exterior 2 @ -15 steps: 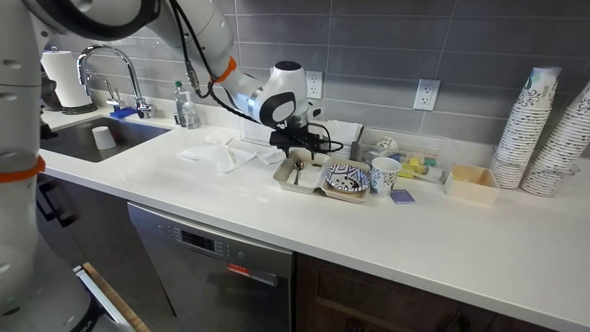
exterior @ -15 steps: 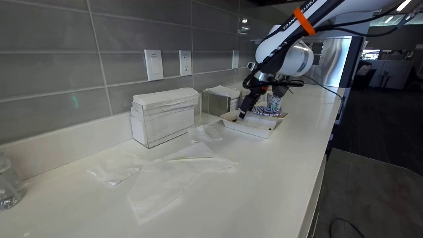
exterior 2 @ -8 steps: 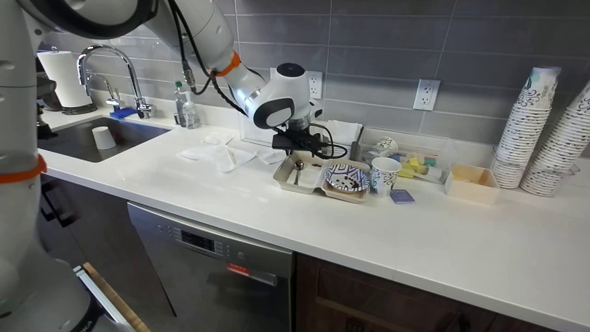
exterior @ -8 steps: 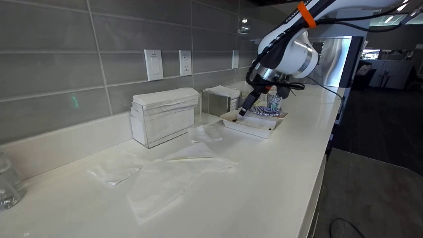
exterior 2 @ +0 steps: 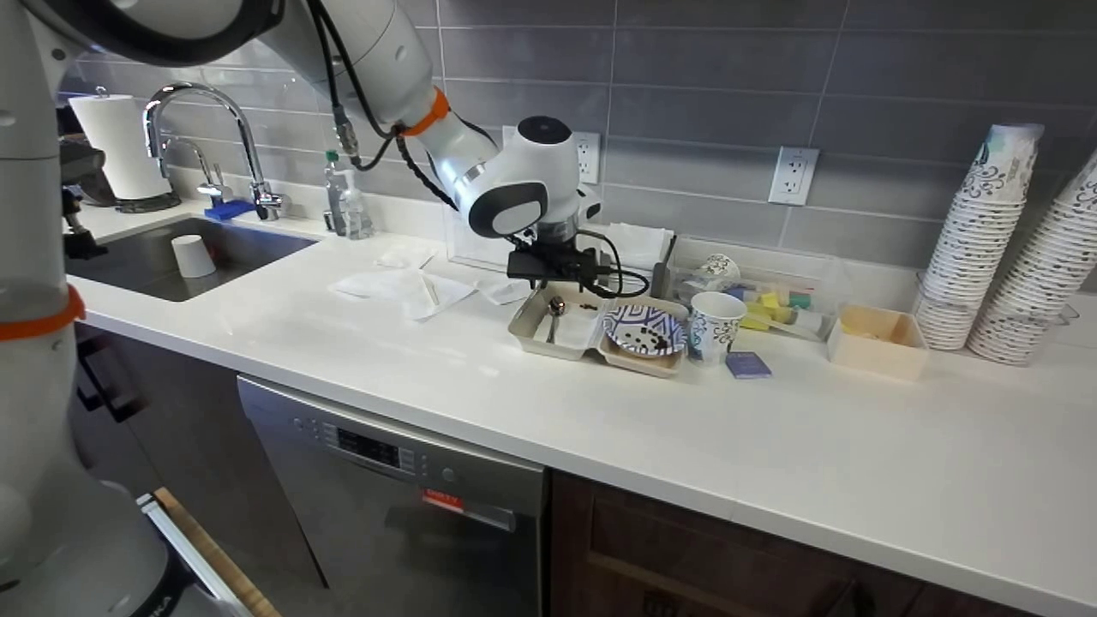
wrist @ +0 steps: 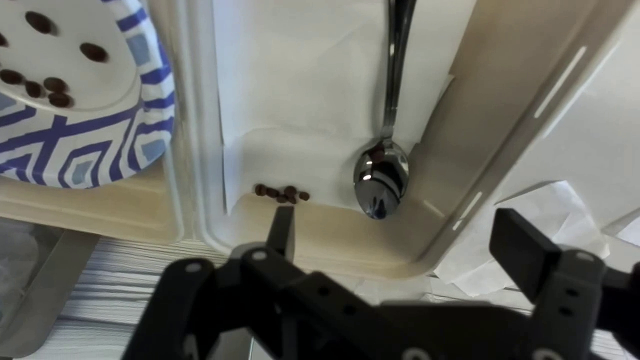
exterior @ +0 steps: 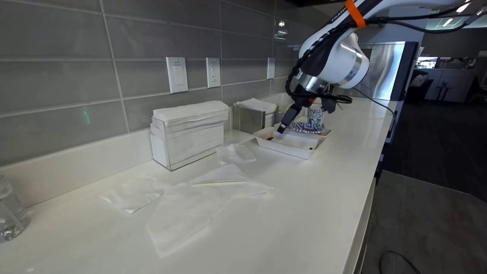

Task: Pick up the spoon from the left side of the take away pack, scoop some of the contents on the same side of the take away pack, place them in the mug and place the spoon in the bowl

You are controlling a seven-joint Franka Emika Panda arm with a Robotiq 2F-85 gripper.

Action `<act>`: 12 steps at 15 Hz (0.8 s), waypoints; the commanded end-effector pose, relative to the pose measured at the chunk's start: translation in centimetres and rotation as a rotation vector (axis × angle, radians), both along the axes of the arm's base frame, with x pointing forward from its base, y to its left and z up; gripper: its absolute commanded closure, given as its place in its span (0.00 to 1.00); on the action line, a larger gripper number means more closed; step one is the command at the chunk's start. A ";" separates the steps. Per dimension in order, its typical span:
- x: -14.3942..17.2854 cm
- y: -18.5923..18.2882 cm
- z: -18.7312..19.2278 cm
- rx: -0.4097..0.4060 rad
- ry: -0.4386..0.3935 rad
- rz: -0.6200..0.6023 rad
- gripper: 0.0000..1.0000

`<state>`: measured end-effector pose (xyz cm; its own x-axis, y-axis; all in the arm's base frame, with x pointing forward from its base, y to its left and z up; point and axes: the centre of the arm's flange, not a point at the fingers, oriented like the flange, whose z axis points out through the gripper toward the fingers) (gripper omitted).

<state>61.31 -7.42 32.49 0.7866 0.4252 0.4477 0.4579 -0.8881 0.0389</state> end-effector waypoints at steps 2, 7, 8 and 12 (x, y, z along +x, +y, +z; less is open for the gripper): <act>-0.4 0.7 -0.7 0.007 -0.043 0.075 0.00; -1.3 0.8 -2.0 0.027 -0.134 0.141 0.00; -1.5 0.5 -2.2 0.042 -0.137 0.137 0.00; -2.0 -0.8 -2.6 0.067 -0.155 0.118 0.18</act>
